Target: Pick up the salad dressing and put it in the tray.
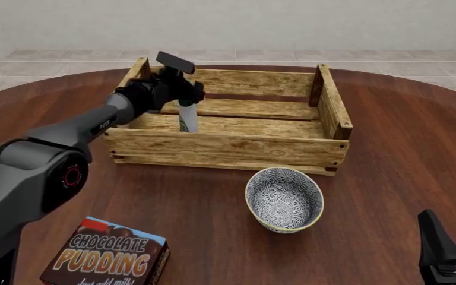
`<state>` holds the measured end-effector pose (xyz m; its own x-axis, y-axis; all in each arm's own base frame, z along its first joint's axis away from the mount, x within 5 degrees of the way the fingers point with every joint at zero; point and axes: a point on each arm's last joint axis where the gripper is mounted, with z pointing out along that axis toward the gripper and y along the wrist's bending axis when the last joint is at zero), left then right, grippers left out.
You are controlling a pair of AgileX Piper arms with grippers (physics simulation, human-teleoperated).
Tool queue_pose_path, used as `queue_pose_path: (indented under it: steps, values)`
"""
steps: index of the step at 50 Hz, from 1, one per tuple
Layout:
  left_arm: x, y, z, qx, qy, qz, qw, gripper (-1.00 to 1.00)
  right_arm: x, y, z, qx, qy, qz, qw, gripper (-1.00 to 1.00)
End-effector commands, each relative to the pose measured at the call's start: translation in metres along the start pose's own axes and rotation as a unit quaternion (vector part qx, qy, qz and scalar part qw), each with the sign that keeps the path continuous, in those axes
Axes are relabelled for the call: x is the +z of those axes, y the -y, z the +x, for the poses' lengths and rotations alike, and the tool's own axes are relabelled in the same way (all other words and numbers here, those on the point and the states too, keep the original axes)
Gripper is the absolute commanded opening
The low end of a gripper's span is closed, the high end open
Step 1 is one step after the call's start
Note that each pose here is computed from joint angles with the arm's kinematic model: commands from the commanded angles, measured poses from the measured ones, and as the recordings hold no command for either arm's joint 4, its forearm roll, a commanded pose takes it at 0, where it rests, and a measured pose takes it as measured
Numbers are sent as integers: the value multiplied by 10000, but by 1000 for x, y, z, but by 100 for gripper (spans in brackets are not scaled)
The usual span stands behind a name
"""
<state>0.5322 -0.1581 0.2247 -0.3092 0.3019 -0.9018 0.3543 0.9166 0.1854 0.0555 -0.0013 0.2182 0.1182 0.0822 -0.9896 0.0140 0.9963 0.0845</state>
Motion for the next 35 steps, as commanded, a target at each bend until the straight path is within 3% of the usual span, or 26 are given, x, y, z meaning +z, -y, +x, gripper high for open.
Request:
queue_pose_path:
  steps: [1,35]
  values:
    - [-8,0,-8,40,67,1,10000,100,0,0,0,-5,5,5,10000,100]
    - [-44,-9,-43,72,364,-82,9993,100,0,0,-1,-33,26,21,10000,100]
